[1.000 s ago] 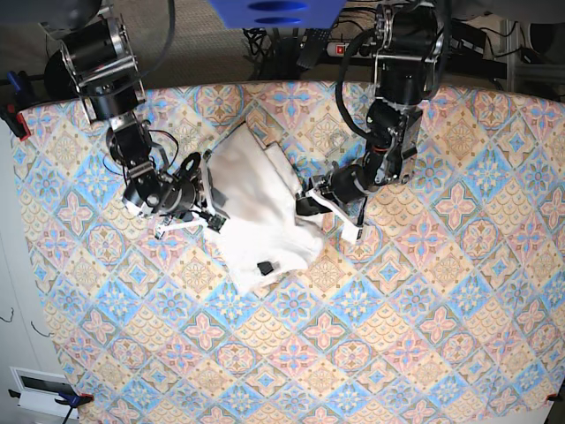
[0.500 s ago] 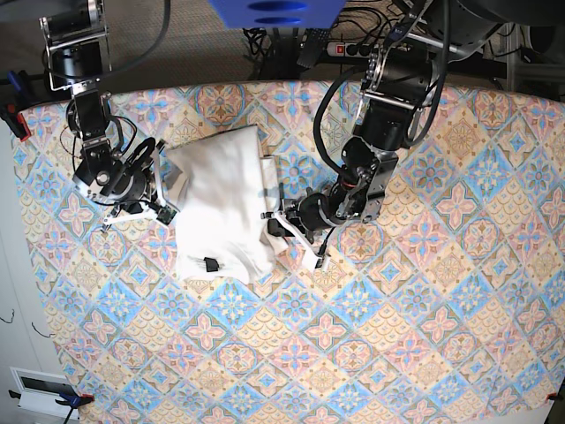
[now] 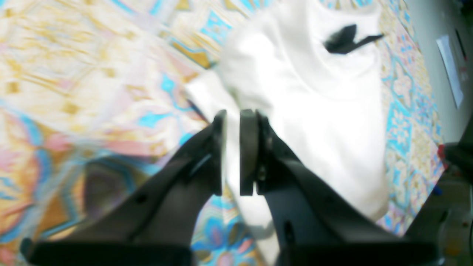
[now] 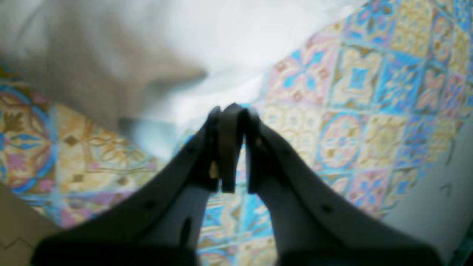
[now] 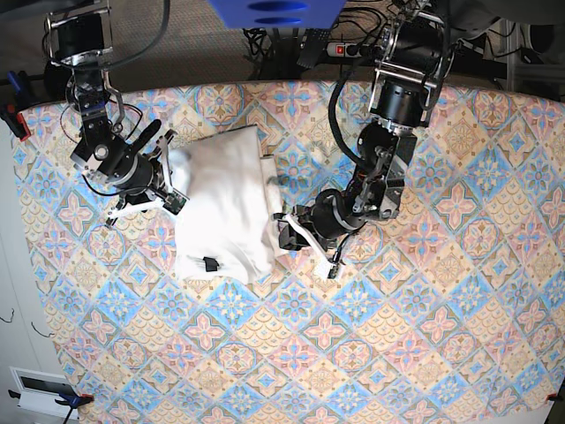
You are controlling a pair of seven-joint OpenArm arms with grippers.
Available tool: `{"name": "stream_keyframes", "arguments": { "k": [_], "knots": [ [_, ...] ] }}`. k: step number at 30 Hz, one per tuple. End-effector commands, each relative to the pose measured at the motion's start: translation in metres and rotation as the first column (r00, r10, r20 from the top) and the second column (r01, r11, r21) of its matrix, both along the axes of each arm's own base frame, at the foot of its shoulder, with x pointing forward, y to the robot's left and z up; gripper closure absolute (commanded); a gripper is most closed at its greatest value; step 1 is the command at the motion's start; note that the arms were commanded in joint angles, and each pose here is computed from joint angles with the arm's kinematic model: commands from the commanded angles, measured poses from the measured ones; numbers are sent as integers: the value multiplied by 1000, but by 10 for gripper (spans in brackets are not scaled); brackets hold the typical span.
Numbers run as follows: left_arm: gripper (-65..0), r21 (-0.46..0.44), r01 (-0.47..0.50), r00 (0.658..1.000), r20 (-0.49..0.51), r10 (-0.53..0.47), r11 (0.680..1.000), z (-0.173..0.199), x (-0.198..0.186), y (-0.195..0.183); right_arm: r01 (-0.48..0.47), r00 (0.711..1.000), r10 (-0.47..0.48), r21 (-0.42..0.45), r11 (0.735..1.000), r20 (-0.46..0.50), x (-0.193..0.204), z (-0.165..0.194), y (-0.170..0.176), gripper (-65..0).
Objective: Fold the T-shirt properly
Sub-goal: 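Push the bundle with both grippers toward the right gripper's side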
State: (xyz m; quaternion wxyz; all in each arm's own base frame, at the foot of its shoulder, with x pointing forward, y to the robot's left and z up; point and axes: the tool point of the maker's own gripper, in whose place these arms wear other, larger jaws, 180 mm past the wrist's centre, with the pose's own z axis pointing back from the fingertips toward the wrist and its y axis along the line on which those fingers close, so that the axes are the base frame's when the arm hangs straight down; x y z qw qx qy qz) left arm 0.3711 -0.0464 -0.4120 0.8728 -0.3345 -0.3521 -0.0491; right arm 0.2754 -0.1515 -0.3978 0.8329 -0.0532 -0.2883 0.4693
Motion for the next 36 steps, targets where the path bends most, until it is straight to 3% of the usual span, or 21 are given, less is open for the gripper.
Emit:
{"name": "stream_keyframes", "arguments": {
  "k": [1,8,11,15,22,36],
  "knots": [
    [-57,-47,8,998,60,-5,999,23,14,-14,-5,999,4,37,999,38,8,10,8,-38],
    [-54,-65,99,995,36,-97,993,21,13,-68,1,1000,-3,80,997,29,6,6,24,-38],
    [-54,-59,98,995,12,-98,993,7,8,-72,5,1000,-8,101,995,29,8,6,31,-38],
    [-54,-38,87,996,-21,-88,995,-7,6,-64,25,1000,-23,115,993,-19,2,-9,33,-38],
    [-53,71,-12,997,-81,17,997,-39,5,-7,47,997,-39,120,992,-66,0,-25,32,-38],
    [-53,83,-12,995,-100,20,996,-48,-3,-1,135,978,-105,166,977,-178,22,-70,21,-38]
  ]
}}
